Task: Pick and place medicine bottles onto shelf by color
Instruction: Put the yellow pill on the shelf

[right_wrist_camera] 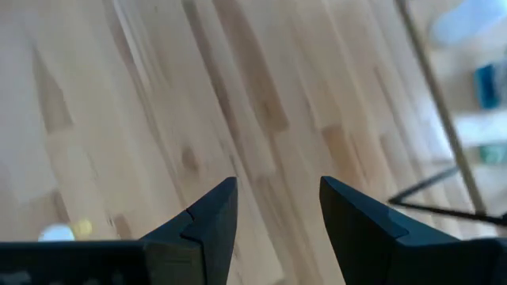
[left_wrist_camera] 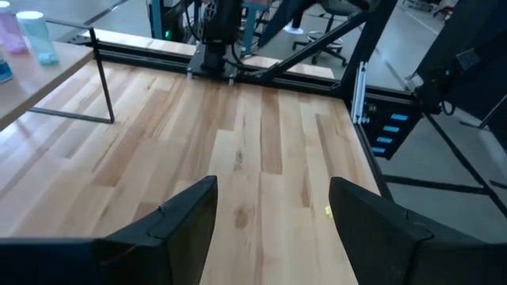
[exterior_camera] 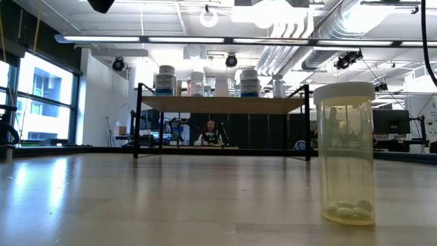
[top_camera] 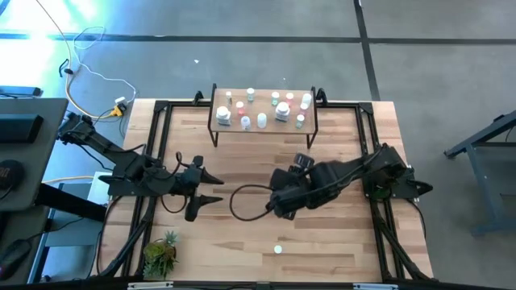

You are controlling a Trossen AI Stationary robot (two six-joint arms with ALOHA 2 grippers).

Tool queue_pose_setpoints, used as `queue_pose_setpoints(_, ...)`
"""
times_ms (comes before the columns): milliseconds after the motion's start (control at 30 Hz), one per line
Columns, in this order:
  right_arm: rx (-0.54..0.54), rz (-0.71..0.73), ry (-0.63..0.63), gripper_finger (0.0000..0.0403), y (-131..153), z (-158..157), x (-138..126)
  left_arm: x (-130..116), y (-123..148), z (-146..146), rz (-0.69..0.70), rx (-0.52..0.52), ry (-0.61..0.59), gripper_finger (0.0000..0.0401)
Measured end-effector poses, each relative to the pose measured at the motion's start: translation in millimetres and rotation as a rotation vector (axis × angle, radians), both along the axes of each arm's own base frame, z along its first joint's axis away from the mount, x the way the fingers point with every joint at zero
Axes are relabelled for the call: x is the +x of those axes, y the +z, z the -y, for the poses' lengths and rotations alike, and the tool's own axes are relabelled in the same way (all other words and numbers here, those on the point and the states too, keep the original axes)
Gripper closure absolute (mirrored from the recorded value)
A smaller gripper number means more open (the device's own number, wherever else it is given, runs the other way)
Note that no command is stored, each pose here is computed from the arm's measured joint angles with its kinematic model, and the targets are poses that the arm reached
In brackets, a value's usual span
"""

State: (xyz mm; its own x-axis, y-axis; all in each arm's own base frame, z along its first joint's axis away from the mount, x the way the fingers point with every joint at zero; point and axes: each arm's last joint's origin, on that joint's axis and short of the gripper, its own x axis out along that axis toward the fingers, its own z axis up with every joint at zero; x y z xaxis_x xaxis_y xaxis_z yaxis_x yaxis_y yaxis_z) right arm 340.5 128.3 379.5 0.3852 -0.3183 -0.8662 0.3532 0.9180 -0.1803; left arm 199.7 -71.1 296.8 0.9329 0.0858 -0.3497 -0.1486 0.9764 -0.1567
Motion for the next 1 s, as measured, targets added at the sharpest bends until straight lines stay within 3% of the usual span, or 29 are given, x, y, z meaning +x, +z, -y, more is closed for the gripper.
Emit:
queue_pose_setpoints(233,0.073,-0.105,0.009,0.0231,-38.4,-6.0,2.9,-0.5,-1.5,-0.2,-0.015,0.007,0.0,0.0169)
queue_pose_setpoints(667,0.331,-0.016,0.13,0.0231,-77.8,-21.5,-10.9,-0.6,-1.8,-0.2,-0.019,0.008,0.0,0.0169)
queue_pose_setpoints(1000,0.367,-0.023,0.131,0.0231,-99.6,-39.2,-21.7,-0.5,-1.8,-0.2,-0.019,0.008,0.0,0.0169)
